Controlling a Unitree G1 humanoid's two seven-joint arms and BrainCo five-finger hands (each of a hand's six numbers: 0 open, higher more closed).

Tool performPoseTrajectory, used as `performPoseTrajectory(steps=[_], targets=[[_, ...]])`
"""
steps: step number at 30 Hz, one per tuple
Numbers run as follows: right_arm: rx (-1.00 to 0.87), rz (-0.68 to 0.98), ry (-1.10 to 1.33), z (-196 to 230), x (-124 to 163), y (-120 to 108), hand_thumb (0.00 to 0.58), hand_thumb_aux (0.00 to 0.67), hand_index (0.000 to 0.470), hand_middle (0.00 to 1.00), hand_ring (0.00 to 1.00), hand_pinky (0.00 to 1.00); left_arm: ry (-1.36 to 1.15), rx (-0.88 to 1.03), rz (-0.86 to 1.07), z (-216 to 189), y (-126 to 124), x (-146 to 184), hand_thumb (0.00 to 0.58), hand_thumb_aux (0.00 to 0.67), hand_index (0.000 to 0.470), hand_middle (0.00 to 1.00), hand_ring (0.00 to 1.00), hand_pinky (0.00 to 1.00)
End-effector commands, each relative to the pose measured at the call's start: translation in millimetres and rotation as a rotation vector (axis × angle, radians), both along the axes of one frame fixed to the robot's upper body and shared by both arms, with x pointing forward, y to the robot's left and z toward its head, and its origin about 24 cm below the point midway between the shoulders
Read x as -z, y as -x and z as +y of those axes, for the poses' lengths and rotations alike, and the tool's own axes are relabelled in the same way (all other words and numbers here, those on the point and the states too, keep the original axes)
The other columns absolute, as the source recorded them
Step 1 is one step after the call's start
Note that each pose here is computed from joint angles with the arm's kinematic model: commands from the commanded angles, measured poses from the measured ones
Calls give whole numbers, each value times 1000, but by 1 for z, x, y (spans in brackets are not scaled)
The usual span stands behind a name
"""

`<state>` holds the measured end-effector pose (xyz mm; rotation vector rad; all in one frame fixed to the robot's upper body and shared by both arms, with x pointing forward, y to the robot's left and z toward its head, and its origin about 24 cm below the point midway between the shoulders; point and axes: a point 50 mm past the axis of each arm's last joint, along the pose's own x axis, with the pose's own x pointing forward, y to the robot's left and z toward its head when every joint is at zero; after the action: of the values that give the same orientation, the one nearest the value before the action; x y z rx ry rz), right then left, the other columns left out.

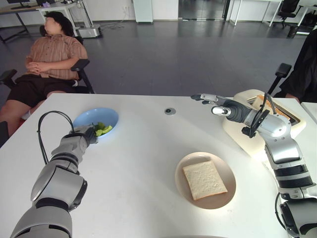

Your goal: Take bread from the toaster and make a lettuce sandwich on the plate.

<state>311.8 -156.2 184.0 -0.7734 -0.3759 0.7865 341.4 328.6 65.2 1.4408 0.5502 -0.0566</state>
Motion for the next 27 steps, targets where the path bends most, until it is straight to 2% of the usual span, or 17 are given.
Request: performPoseTrajectory(steps=[1, 11, 27], targets=[[3, -2, 23, 0, 1, 0, 0, 0, 0, 0, 0, 0, 234, 18, 29, -15, -2, 8, 580, 670, 470, 0, 0, 0], [14, -6, 19, -3, 2, 4, 0, 0, 0, 0, 0, 0, 400, 279, 352, -35, 11, 15, 580, 670, 470, 0, 0, 0], [12, 6, 24, -1, 6, 1, 0, 0, 0, 0, 0, 0, 722, 219, 351, -42, 21, 26, 580, 670, 470, 0, 0, 0]])
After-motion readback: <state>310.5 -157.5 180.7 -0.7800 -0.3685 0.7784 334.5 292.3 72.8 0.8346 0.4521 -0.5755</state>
